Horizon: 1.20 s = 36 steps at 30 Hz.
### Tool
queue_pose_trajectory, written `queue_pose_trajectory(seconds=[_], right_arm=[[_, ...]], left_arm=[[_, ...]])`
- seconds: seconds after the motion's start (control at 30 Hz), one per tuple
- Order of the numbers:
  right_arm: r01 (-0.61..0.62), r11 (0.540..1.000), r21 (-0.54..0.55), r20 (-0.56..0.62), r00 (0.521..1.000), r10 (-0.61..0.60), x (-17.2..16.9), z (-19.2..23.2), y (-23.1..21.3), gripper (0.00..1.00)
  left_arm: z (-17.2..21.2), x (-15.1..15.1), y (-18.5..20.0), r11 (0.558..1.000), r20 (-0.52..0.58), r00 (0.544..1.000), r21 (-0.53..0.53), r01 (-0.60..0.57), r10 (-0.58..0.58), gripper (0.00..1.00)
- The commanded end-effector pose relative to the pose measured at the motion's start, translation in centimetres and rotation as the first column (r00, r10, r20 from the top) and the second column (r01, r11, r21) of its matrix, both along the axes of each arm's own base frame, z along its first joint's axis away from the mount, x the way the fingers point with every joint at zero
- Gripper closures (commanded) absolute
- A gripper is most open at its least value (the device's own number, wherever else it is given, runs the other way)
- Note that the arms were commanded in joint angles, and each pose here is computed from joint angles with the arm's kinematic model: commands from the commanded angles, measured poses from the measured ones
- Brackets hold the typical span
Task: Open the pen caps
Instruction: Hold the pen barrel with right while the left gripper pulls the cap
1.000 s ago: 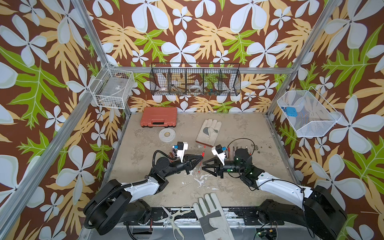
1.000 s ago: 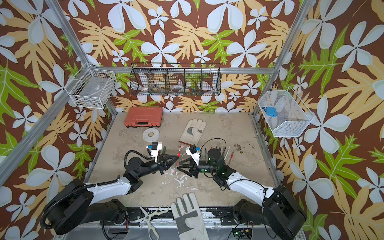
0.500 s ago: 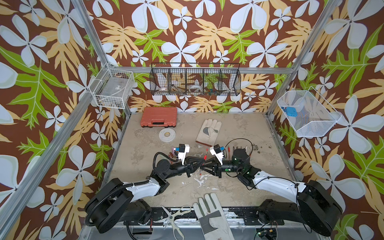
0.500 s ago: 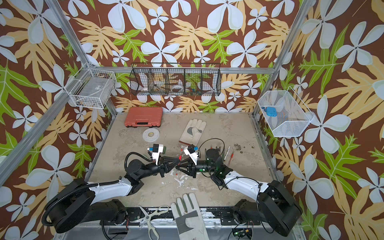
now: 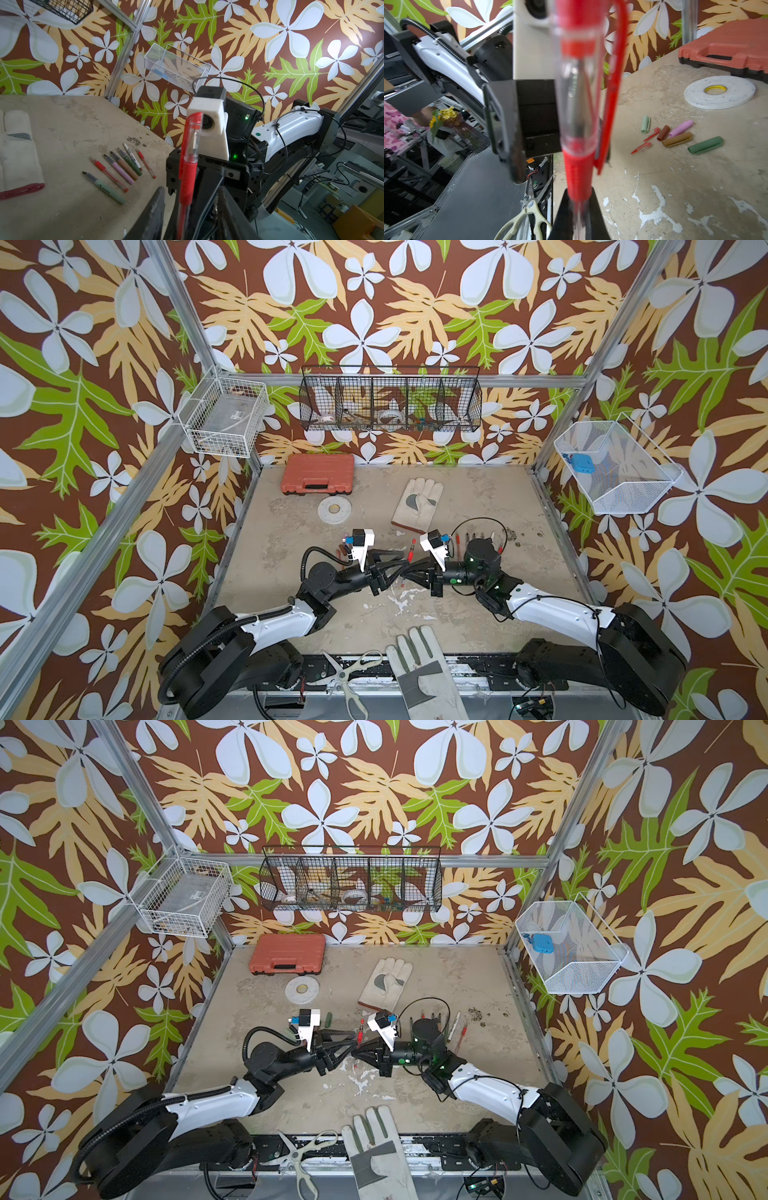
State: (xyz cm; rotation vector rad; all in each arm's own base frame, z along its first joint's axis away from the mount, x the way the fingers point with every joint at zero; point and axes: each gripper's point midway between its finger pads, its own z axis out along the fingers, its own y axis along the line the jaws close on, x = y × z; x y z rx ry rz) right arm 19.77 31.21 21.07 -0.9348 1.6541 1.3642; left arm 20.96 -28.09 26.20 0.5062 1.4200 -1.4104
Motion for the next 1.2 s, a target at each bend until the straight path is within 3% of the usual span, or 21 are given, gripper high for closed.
queue_pose_trajectory(seconds=[0.0, 0.13, 0.37, 0.9, 1.17], right_arm=[[0.074, 0.996, -0.045, 0.034, 0.997, -0.073, 1.2, -0.5, -0.3, 1.0], [0.165, 0.976, -0.145, 0.046, 0.986, -0.16, 2.6, -2.0, -0.2, 1.0], [0.27, 0.924, -0.27, 0.14, 0.961, -0.24, 3.2, -3.3, 1.2, 1.0], [0.252, 0.915, -0.314, 0.168, 0.964, -0.208, 2.4, -3.9, 2.1, 1.0], [0.244, 0.909, -0.338, 0.183, 0.964, -0.191, 2.1, -4.3, 2.7, 1.0]], left_arm=[[0.1, 1.3, 1.0, 0.993, 0.016, 0.994, 0.033, -0.112, 0.112, 0.5], [0.2, 2.4, 2.2, 0.974, 0.018, 0.977, 0.071, -0.214, 0.213, 0.47], [0.0, 2.8, 2.5, 0.966, -0.002, 0.97, 0.088, -0.241, 0.242, 0.48], [-1.1, 3.5, 1.8, 0.964, -0.034, 0.971, 0.126, -0.233, 0.239, 0.61], [-1.4, 3.9, 1.8, 0.958, -0.037, 0.967, 0.147, -0.245, 0.253, 0.75]])
